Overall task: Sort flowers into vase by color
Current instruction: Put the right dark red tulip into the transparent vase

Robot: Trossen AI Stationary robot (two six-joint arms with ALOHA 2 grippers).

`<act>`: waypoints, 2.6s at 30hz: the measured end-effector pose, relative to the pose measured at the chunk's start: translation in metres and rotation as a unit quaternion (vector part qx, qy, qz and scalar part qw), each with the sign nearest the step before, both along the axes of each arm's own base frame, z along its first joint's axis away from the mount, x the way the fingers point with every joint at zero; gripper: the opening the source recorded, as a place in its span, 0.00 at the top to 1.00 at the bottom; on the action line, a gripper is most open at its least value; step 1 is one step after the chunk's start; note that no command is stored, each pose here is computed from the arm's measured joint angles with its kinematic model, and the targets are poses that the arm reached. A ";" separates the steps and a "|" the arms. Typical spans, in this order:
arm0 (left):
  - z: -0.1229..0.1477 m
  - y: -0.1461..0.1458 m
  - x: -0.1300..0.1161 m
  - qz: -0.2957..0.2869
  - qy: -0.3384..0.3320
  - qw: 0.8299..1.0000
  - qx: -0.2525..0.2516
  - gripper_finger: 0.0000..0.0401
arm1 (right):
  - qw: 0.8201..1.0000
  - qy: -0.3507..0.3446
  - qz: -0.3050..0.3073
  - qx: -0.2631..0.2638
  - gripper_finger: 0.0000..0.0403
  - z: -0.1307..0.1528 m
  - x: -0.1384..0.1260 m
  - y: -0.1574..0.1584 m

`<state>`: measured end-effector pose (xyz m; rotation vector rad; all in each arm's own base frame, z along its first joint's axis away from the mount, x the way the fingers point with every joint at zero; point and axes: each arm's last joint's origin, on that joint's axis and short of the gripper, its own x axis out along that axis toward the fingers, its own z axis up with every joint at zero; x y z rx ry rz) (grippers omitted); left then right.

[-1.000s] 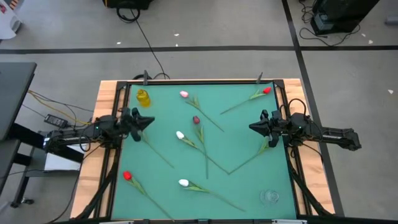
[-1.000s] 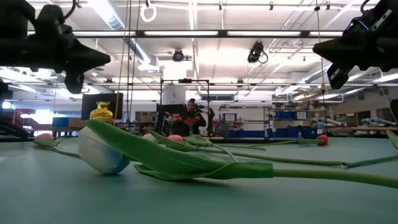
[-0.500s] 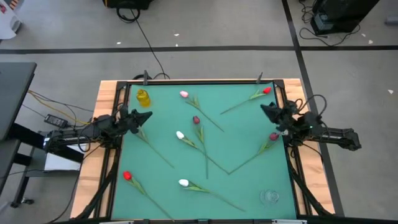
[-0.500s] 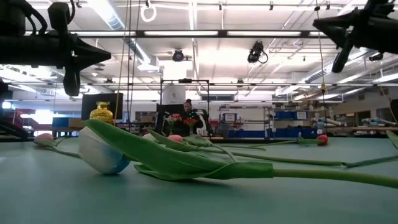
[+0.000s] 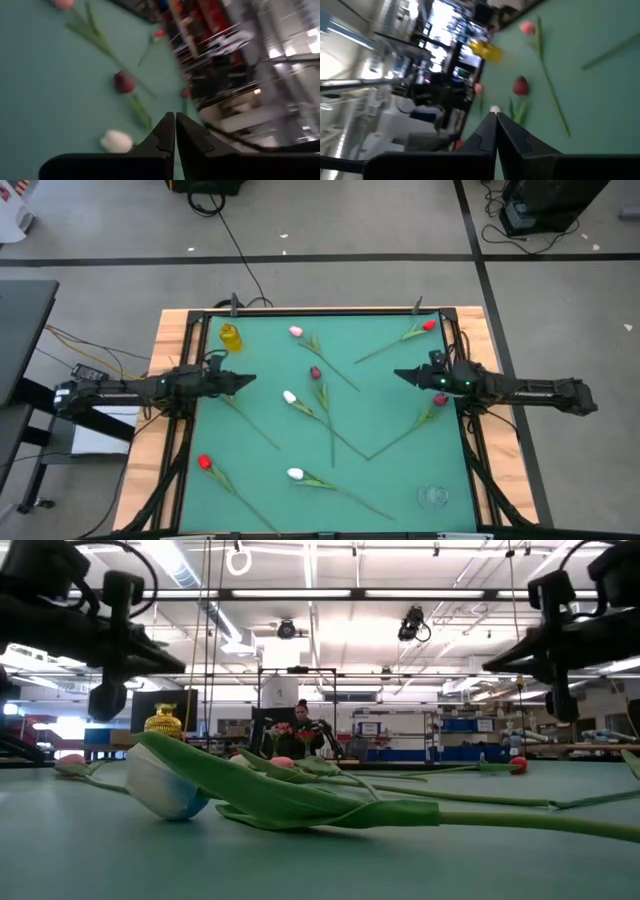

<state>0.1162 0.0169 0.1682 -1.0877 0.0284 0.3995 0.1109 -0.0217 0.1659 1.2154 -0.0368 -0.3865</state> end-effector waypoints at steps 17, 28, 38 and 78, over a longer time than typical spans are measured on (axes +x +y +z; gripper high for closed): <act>0.034 0.005 0.039 -0.027 0.107 0.992 0.065 1.00 | 0.961 0.249 0.114 -0.046 0.96 0.045 0.057 -0.004; 0.031 0.006 0.041 -0.004 0.110 0.994 0.012 0.92 | 0.939 0.294 0.175 -0.047 0.96 0.036 0.089 -0.006; 0.023 0.017 0.037 -0.009 0.162 0.987 0.014 0.92 | 0.918 0.341 0.202 -0.014 0.92 0.017 0.096 -0.005; 0.018 0.034 0.030 -0.065 0.208 0.973 0.070 0.79 | 0.726 0.538 -0.138 0.406 0.42 -0.001 0.034 0.057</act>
